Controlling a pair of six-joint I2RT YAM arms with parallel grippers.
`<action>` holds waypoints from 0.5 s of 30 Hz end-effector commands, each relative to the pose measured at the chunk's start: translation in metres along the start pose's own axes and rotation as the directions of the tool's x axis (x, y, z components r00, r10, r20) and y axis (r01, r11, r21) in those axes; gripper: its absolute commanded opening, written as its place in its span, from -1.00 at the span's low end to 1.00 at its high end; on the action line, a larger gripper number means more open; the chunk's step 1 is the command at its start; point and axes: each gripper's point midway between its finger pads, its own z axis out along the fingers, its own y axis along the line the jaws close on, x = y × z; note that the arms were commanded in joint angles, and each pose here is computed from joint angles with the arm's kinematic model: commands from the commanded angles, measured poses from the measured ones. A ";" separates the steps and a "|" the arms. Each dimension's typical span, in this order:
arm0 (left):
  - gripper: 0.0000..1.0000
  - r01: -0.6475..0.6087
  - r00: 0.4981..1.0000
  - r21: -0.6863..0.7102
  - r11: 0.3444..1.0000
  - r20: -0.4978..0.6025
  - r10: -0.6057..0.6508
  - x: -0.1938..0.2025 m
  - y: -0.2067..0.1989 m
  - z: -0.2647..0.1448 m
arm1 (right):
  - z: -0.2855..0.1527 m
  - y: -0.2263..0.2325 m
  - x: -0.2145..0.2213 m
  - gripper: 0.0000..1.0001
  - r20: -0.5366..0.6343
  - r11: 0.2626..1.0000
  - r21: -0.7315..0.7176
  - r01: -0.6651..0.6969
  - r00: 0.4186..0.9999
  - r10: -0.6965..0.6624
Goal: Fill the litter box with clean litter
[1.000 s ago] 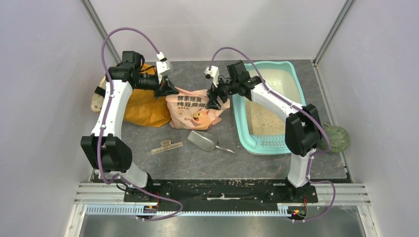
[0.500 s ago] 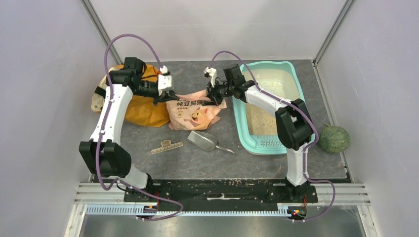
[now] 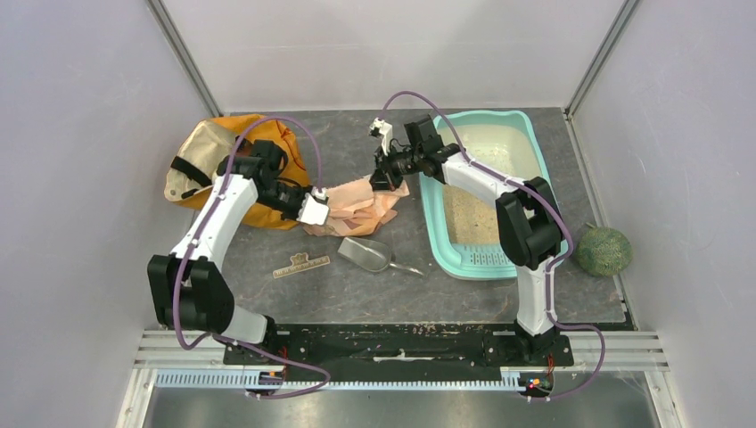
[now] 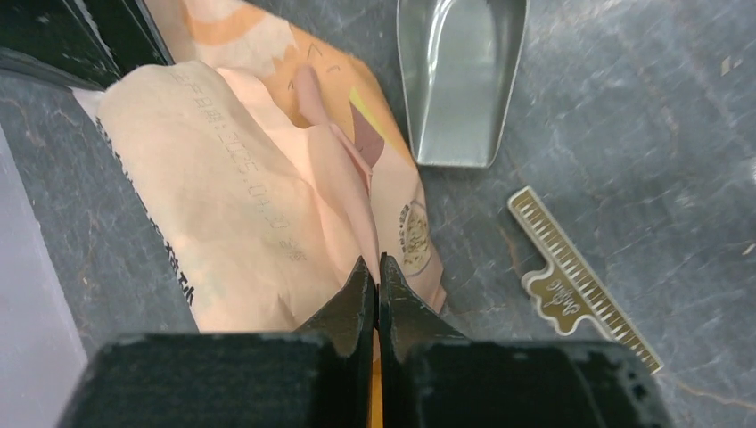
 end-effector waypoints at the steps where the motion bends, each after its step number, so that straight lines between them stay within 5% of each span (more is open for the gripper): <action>1: -0.96 0.040 0.982 0.004 0.999 -0.183 -0.038 0.032 0.003 0.005 | -0.022 -0.006 -0.031 -1.00 0.082 0.997 0.048 0.066 0.994 -0.069; 9: -0.96 0.213 0.935 -0.044 0.976 -0.280 -0.217 0.061 0.012 0.014 | -0.026 0.004 -0.035 -1.00 0.092 0.992 0.010 0.124 0.988 -0.125; 13: -0.96 0.193 0.935 -0.064 0.979 -0.290 -0.204 0.064 0.013 0.015 | -0.029 0.011 -0.027 -1.00 0.065 0.985 -0.025 0.173 0.983 -0.171; 15: -0.96 0.156 0.943 -0.069 0.985 -0.286 -0.169 0.061 0.013 0.014 | -0.032 0.018 -0.022 -0.69 0.049 0.978 -0.057 0.201 0.979 -0.198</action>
